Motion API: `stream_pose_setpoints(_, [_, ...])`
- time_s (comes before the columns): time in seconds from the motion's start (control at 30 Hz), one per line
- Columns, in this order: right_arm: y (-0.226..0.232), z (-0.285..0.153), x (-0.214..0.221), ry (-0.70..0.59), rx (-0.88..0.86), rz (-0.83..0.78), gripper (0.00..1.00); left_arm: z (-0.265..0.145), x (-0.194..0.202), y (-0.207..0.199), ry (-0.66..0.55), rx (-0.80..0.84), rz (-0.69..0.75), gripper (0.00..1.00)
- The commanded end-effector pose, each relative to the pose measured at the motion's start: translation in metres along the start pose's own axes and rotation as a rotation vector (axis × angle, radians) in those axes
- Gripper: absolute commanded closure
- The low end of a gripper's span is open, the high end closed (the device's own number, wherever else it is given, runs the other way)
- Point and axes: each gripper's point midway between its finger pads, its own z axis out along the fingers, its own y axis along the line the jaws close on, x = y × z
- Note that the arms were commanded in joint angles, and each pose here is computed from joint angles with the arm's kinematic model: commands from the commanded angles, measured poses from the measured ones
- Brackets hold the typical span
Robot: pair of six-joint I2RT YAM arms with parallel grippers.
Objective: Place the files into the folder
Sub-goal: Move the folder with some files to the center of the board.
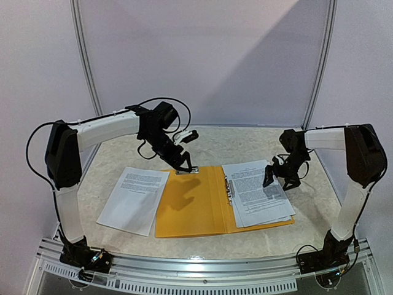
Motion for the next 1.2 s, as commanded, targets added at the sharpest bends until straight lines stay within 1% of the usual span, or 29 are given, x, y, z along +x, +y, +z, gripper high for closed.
stream_pose_setpoints(0.0, [0.01, -0.005, 0.012, 0.007, -0.009, -0.006, 0.01, 0.007, 0.008, 0.006, 0.027, 0.003, -0.012, 0.23])
stream_pose_setpoints(0.17, [0.015, -0.007, 0.018, 0.018, 0.003, -0.019, 0.01, 0.007, 0.008, 0.007, 0.029, 0.003, -0.012, 0.23])
stream_pose_setpoints(0.37, [0.007, -0.014, 0.022, 0.014, 0.06, -0.014, 0.01, 0.01, 0.01, 0.007, 0.036, 0.004, -0.011, 0.22])
stream_pose_setpoints(0.53, [0.02, -0.012, 0.027, 0.02, -0.022, -0.019, 0.01, 0.013, 0.013, 0.008, 0.043, 0.007, -0.02, 0.23])
stream_pose_setpoints(0.67, [0.025, -0.01, 0.03, 0.024, -0.046, -0.024, 0.01, 0.012, 0.011, 0.008, 0.039, 0.007, -0.016, 0.23])
stream_pose_setpoints(0.77, [0.017, -0.013, 0.03, 0.02, 0.001, -0.019, 0.01, 0.012, 0.011, 0.008, 0.039, 0.007, -0.015, 0.23])
stream_pose_setpoints(1.17, [0.015, -0.02, 0.029, 0.028, 0.028, -0.038, 0.01, 0.011, 0.013, 0.008, 0.043, 0.006, -0.012, 0.23])
